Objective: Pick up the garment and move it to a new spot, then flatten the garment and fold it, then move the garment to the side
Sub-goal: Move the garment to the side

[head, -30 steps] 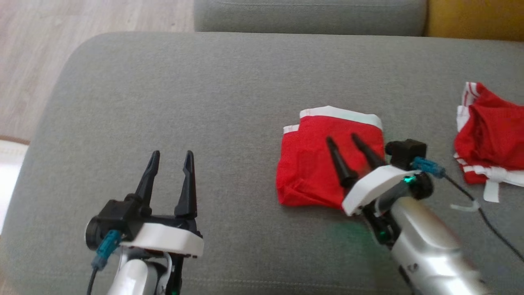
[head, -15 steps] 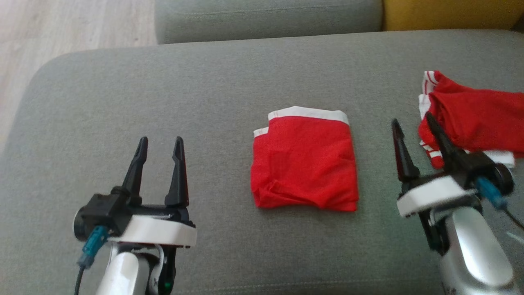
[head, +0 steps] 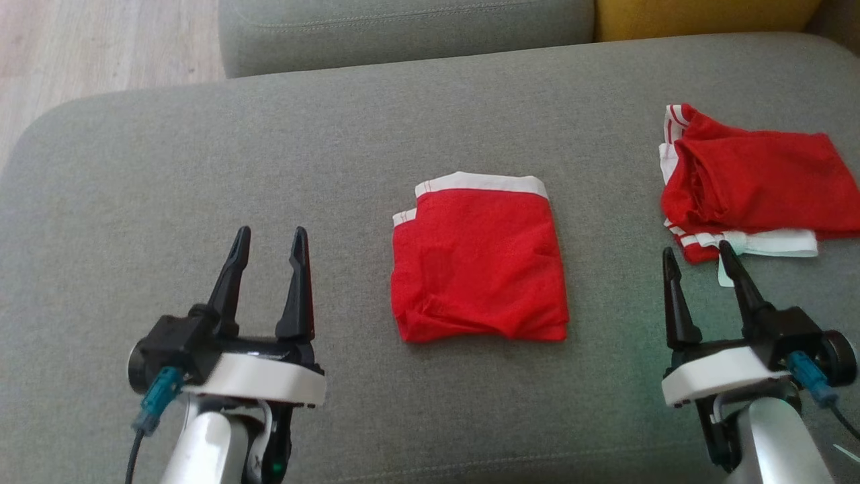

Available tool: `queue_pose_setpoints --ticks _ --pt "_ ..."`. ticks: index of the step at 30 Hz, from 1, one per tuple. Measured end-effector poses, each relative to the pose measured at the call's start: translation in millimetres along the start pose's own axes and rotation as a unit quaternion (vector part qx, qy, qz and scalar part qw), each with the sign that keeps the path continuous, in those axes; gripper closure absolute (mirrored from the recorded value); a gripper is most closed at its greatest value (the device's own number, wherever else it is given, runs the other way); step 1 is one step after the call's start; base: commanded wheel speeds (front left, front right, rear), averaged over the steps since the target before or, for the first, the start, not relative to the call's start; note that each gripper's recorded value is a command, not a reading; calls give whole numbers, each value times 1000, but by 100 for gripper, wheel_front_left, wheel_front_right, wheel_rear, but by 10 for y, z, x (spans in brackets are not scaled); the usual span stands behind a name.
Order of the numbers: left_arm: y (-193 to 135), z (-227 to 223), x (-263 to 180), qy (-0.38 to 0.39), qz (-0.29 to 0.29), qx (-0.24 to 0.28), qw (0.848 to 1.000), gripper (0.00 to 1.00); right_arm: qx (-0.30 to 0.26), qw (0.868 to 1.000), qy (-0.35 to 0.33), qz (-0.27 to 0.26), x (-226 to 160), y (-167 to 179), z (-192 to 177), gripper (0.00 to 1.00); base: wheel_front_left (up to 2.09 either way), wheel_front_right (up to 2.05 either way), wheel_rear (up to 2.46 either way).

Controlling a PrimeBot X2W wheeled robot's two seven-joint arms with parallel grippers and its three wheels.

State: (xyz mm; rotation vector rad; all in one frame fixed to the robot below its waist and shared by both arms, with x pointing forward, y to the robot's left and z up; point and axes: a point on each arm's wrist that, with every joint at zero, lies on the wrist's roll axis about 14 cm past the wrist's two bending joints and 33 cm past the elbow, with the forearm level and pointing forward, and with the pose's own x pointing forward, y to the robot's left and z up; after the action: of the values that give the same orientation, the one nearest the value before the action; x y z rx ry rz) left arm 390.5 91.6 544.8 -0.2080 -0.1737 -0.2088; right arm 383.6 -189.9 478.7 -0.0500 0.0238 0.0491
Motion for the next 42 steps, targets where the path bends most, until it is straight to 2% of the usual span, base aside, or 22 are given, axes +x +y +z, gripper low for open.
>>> queue_pose_setpoints --ticks 6,12,18,25,29,33,34,35,36,37,42 --pt "0 -24 -13 4 0 -1 1000 0 15 1000 13 9 12 73 -88 0 0 0 0" --pt "55 -113 -40 17 6 -2 1000 0 51 995 70 49 138 383 -327 0 0 0 0" --pt "155 -256 -54 38 20 -1 999 0 107 981 142 76 392 648 -601 0 0 0 0" --pt "325 -312 -1 45 43 5 998 0 131 960 212 125 570 1064 -923 0 0 0 0" --pt "402 -374 -31 55 58 3 997 0 122 955 232 139 642 1163 -1053 0 0 0 0" --pt "431 -384 -17 56 63 6 996 0 94 956 234 150 734 1175 -1091 0 0 0 0" --pt "442 -392 -20 58 65 6 996 0 86 957 232 152 747 1171 -1095 8 0 0 0" --pt "442 -397 -18 58 65 6 996 0 83 958 230 152 759 1167 -1094 46 0 0 0" --pt "439 -402 -15 59 64 6 996 0 81 958 228 151 766 1154 -1092 70 0 0 0" --pt "432 -405 -9 59 63 5 996 0 75 960 224 151 770 1138 -1086 100 0 0 0" --pt "368 -409 31 57 53 2 997 0 37 965 205 160 751 1086 -1023 100 0 0 0"
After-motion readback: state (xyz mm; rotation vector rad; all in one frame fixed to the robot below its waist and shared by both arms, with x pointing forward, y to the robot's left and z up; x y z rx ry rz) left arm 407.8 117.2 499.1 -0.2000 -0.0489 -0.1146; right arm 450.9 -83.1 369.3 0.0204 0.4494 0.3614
